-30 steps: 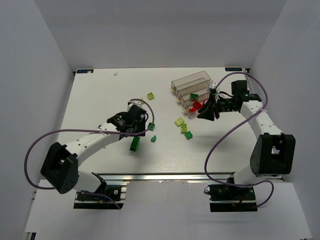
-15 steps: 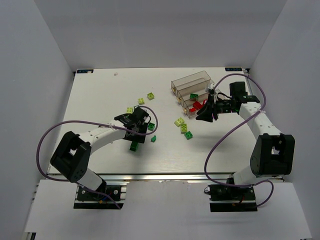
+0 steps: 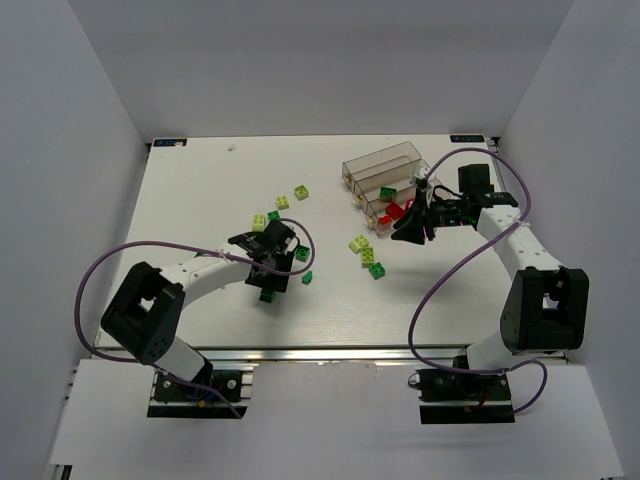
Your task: Sort the legos into containers by color
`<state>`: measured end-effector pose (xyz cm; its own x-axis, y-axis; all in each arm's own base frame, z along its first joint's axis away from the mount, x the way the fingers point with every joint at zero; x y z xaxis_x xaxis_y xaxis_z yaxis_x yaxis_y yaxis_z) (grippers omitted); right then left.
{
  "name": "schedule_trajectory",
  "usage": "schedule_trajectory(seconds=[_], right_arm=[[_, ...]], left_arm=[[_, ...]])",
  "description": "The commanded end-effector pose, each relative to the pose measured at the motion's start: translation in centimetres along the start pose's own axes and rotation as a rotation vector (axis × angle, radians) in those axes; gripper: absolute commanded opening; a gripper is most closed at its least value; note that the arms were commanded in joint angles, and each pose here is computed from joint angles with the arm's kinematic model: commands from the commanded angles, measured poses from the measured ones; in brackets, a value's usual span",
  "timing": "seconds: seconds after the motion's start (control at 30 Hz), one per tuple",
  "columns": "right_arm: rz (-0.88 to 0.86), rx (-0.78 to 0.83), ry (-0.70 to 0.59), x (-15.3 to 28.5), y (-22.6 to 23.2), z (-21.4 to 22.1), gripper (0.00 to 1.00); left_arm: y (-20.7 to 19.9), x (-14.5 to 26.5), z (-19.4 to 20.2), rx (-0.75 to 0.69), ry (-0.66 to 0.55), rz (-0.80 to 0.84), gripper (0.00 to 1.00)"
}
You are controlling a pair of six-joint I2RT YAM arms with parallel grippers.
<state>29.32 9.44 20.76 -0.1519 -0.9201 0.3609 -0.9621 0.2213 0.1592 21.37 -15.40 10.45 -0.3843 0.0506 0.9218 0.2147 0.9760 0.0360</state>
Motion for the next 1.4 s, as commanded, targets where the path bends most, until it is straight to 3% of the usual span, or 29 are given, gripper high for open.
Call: schedule_trajectory(seconds=[0.0,0.87,1.37], right_arm=[[-0.003,0.02,-0.016,0.1,0.4,-0.5,0.44],[-0.004,0.005,-0.015,-0.1,0.5,-0.1,0.45],[-0.003,0.004,-0.016,-0.1,0.4,-0.1,0.45]], left_arm=[[-0.1,0.0,-0.6,-0.002,-0.027,0.023,0.64],[-0.8,-1.1,-3.6,-0.017,-0.077,0.001,0.61],[-0.4,-1.0,-3.5,-0.019,-0.074,-0.019,0.54]])
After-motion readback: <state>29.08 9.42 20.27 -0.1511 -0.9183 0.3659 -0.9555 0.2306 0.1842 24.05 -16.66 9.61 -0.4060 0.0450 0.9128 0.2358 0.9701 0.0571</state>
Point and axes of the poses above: each gripper's point midway between its finger pads, its own x axis back along the fingers, its own y axis along the line the jaws close on, z = x × y, the point moved 8 cm from there along x, back along the fingers, and after that the axes turned 2 degrees about x, right-handed, at the moved point
